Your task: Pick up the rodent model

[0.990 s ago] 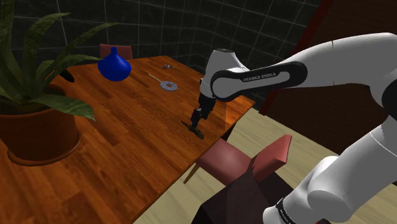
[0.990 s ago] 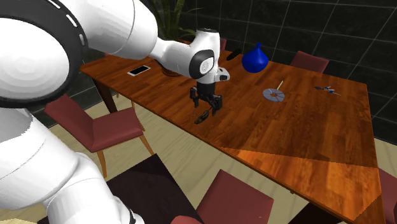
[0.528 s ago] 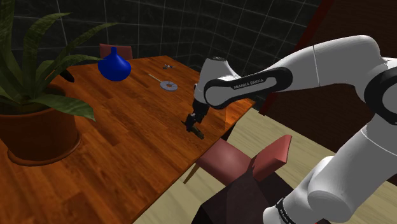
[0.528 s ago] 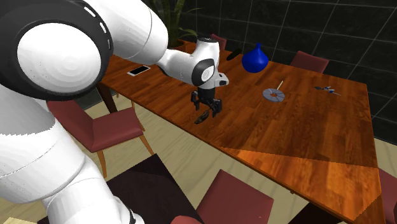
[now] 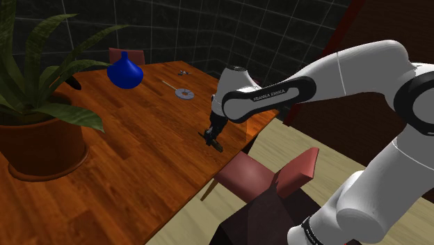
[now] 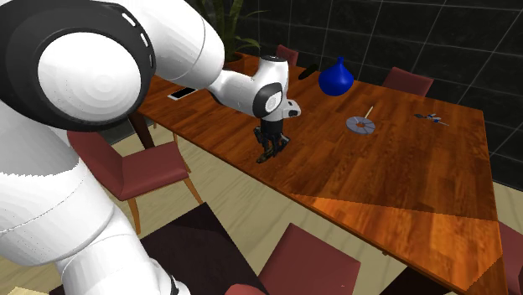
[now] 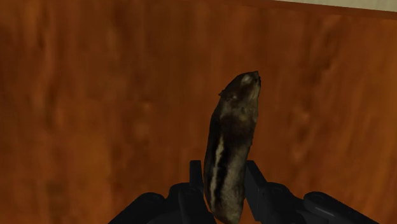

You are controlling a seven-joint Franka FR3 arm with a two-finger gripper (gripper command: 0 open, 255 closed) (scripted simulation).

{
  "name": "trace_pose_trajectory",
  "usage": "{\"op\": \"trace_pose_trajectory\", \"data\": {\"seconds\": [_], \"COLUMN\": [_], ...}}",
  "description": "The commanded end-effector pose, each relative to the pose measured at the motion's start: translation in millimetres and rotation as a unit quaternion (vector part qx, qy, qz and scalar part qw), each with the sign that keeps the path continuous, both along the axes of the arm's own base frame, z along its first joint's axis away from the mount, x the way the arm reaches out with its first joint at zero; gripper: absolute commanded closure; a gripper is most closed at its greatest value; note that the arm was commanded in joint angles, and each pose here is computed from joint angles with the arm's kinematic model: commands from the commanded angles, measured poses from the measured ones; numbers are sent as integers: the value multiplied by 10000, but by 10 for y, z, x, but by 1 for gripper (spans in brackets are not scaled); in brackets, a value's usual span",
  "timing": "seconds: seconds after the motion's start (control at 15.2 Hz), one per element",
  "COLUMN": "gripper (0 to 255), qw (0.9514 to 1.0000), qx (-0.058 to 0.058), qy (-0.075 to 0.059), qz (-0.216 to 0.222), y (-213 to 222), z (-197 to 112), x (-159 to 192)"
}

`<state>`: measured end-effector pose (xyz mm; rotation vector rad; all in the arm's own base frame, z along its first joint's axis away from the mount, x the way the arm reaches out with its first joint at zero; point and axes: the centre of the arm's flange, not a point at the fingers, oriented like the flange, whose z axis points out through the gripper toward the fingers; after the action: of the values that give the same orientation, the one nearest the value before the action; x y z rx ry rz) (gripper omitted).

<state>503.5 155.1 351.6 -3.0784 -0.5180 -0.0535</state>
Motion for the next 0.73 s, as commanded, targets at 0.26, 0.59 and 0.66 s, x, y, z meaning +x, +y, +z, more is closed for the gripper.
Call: {"op": "trace_pose_trajectory", "data": {"seconds": [0.26,0.59,0.66], "gripper": [255,255,255], "qw": [10000,10000,10000], "qx": [-2,-2,-2], "qy": [5,5,5], "qz": [-1,-1,-1], "y": [5,5,5], "z": [2,266,318], "x": [1,1,1]}}
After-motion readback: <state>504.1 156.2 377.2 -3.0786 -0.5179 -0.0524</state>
